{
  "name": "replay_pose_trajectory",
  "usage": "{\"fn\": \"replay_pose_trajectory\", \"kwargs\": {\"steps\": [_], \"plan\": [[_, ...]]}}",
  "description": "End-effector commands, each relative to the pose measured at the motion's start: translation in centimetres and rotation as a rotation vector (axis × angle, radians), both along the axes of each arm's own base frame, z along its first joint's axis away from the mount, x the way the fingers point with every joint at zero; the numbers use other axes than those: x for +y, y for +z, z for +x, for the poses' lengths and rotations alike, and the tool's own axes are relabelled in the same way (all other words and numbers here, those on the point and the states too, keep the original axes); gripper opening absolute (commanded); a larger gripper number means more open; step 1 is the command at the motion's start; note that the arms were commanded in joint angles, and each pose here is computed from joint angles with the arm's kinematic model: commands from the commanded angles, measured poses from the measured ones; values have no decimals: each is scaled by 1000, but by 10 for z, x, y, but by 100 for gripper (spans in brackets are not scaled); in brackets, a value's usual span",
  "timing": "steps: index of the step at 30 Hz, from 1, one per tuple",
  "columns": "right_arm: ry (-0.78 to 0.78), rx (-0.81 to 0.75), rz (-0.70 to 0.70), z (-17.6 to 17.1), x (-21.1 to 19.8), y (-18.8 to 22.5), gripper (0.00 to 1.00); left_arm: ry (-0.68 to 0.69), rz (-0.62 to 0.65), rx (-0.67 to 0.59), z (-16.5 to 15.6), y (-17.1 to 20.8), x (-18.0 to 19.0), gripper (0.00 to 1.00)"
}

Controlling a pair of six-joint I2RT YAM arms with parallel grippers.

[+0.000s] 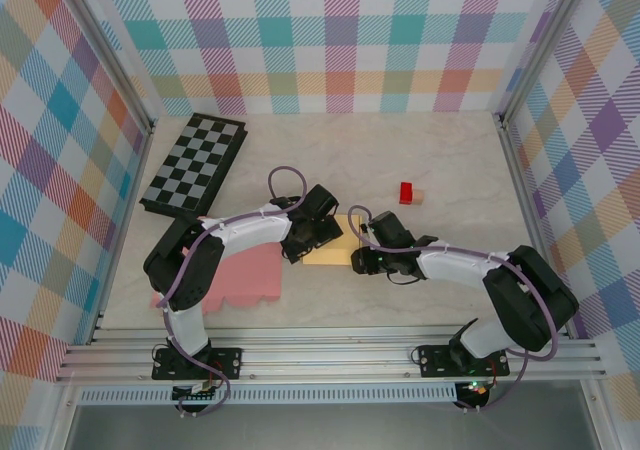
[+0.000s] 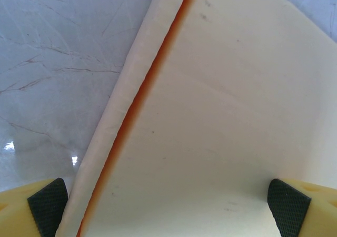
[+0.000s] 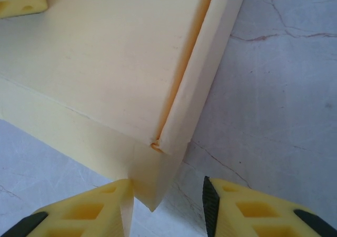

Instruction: Fold the paper box

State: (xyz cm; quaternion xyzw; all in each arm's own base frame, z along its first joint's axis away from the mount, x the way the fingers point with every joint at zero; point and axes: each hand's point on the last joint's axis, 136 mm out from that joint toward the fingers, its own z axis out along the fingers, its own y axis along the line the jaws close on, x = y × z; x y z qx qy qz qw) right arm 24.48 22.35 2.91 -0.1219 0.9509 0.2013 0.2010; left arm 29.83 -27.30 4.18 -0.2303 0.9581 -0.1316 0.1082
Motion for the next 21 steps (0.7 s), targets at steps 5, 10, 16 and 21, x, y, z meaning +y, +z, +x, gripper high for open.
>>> {"fn": "replay_pose_trajectory", "kwargs": {"steps": [5, 10, 16, 21], "plan": [[-16, -52, -34, 10, -4, -12, 40, -2, 144, 107, -22, -37, 31, 100], [-17, -103, -71, 21, -7, -14, 40, -9, 137, 106, -22, -36, 30, 100], [-10, -164, -76, 28, -7, -15, 38, -17, 125, 118, -23, -40, 27, 100], [-10, -188, -54, 29, -6, -5, 39, -17, 122, 115, -22, -37, 26, 100]]}}
